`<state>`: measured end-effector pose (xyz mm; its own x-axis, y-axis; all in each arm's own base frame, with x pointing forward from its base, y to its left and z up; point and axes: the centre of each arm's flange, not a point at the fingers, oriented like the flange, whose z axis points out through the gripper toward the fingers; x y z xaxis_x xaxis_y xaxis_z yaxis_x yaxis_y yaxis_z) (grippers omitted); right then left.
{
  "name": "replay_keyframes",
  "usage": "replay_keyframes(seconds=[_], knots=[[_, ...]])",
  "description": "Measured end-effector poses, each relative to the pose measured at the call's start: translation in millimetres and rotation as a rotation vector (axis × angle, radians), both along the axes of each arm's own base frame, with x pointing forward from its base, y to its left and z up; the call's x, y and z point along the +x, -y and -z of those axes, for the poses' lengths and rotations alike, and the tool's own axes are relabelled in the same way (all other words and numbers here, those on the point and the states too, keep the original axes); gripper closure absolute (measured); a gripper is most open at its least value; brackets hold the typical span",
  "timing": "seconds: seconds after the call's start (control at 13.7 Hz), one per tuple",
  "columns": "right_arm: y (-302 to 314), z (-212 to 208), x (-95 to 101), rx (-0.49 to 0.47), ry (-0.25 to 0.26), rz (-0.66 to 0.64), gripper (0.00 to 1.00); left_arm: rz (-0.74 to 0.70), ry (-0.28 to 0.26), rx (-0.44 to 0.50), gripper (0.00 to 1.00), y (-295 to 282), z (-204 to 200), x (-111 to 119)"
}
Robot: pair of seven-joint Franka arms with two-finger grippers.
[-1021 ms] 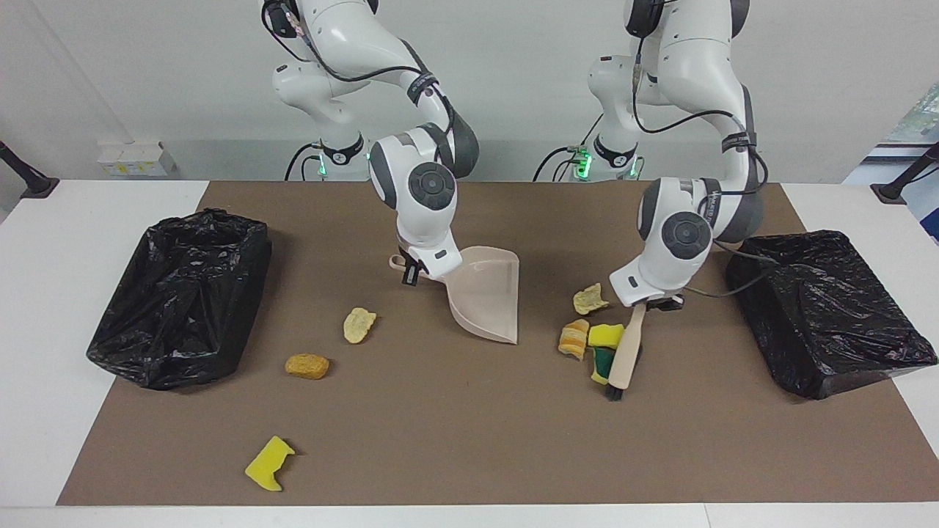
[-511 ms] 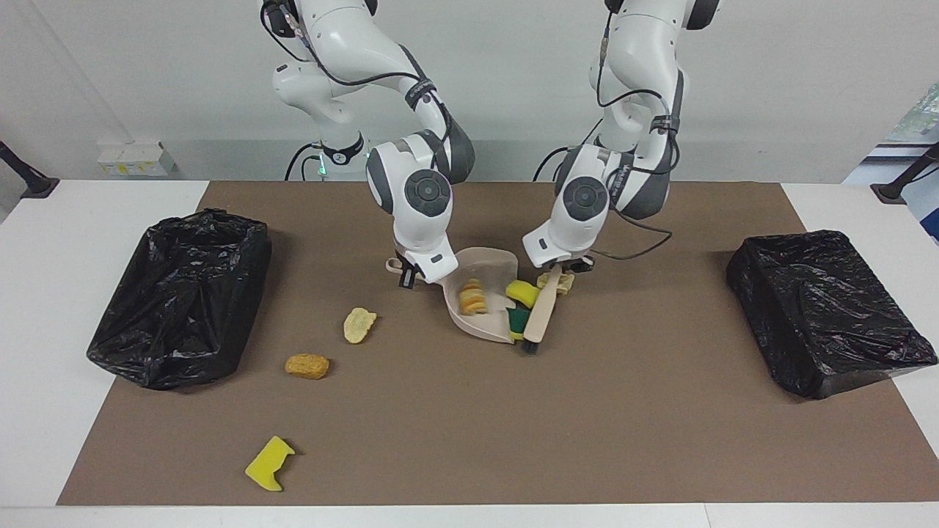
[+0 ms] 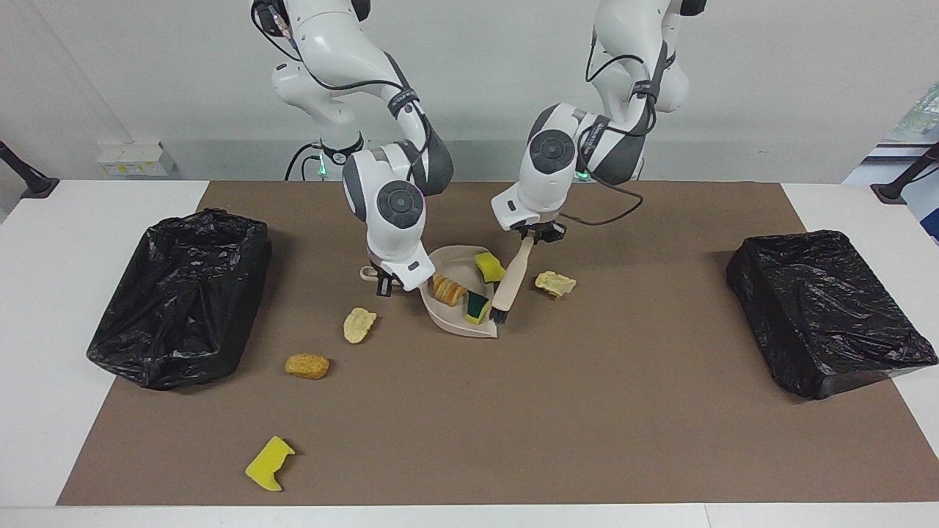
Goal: Sweep and dump trash in bin
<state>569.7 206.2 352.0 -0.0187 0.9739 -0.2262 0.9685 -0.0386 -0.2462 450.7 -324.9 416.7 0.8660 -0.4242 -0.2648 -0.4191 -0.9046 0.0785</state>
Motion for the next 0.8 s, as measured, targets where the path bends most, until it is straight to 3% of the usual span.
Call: replay_keyframes(seconds=[0.22, 0.51, 0.8], knots=[[14.1, -9.4, 0.8, 0.023, -0.010, -0.081, 0.67, -0.229, -0.034, 0.081, 0.73, -28.5, -23.8, -11.0], [6.1, -11.3, -10.8, -0.011, -0.008, -0.137, 0.67, -0.511, -0.100, 0.210, 0.73, -79.4, 13.4, -22.6], [5.8, -8.4, -17.7, -0.028, -0.007, -0.157, 0.67, -0.647, -0.071, 0.181, 0.73, -134.3, 38.0, -8.6]])
